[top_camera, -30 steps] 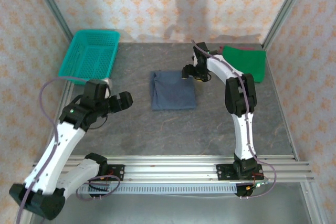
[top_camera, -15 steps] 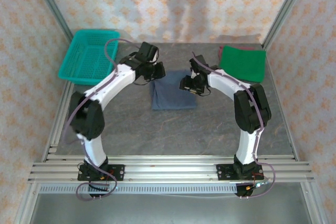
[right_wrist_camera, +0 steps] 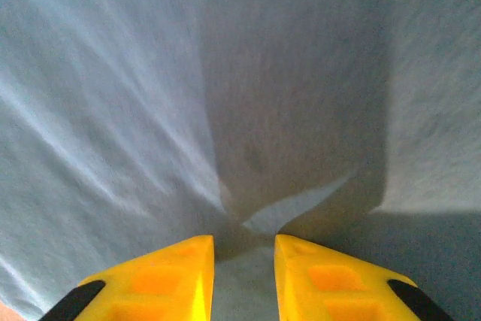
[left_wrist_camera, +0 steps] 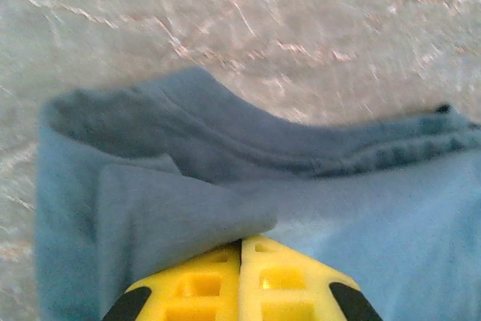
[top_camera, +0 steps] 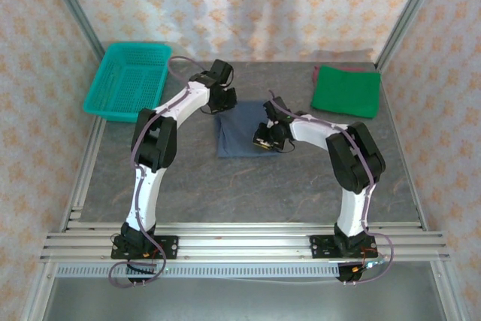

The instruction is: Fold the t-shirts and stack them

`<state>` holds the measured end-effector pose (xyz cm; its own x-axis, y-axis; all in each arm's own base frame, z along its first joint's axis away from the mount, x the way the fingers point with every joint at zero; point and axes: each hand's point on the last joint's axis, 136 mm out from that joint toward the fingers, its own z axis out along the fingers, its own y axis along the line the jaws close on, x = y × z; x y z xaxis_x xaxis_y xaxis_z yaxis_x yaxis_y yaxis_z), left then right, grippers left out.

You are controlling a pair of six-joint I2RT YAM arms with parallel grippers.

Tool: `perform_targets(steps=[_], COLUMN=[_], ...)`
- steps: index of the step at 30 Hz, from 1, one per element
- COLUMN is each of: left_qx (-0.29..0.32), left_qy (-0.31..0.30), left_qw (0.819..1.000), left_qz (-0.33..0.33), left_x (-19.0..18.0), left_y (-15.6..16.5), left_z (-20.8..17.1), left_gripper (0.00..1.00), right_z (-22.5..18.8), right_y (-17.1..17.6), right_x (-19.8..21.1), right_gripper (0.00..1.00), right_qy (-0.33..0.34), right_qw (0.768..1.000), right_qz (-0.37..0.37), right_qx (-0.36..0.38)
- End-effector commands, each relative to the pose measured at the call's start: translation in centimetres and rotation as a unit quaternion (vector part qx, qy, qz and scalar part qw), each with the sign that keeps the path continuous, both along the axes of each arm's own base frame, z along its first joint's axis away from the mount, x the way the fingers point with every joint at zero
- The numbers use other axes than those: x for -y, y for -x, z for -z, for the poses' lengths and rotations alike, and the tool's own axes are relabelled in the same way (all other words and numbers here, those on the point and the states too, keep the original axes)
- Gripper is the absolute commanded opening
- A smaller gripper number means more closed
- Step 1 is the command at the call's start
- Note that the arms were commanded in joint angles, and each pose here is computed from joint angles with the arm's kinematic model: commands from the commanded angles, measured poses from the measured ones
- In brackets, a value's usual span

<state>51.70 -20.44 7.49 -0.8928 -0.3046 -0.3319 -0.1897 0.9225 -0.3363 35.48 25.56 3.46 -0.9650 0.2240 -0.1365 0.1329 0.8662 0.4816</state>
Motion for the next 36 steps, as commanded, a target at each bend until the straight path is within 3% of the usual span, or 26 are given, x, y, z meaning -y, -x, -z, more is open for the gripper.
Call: perform_targets(steps=[1,8,12,14,16,18,22,26,32,36], left_qx=[-0.002,-0.012,-0.005,0.009,0.035,0.055,0.122,0.175,0.236,0.249], left_qy=[-0.045,-0.081,-0.082,-0.045,0.004,0.028,0.055,0.080,0.093,0.091], left_qw=[0.999,0.997,0.997,0.998,0.997,0.994,0.987,0.977,0.962,0.961], left_qz=[-0.008,0.014,0.017,0.033,0.071,0.088,0.088,0.091,0.100,0.083], left_x=[-1.6,-2.5,-3.0,-1.8,0.3,1.2,0.8,0.2,-0.6,-2.7], left_y=[-0.2,0.5,1.8,2.5,3.7,5.0,7.7,10.8,16.3,19.6], left_z=[1.0,2.5,1.0,-1.0,-4.1,-7.2,-15.1,-21.2,-26.6,-27.5], left_gripper=[0.01,0.01,0.03,0.12,0.27,0.36,0.62,0.74,0.84,0.87], right_z=[1.4,3.3,2.8,2.1,0.3,-2.3,-8.2,-11.1,-10.4,-8.8], right_y=[2.8,7.9,10.4,11.4,11.8,11.5,11.0,9.6,5.5,2.1], right_x=[-0.9,-1.4,-2.3,-3.2,-3.9,-3.6,-0.6,4.3,9.0,8.7], right_gripper=[0.26,0.23,0.22,0.26,0.34,0.41,0.65,0.82,0.84,0.85], right_qy=[0.006,0.006,-0.015,-0.027,-0.044,-0.049,-0.001,0.096,0.229,0.219], right_qw=[1.000,0.998,0.996,0.995,0.995,0.997,1.000,0.992,0.960,0.958], right_qz=[-0.003,0.008,0.011,0.007,0.006,0.007,-0.011,-0.048,-0.146,-0.168], right_qx=[-0.027,-0.067,-0.085,-0.093,-0.086,-0.060,0.007,0.061,0.076,0.079])
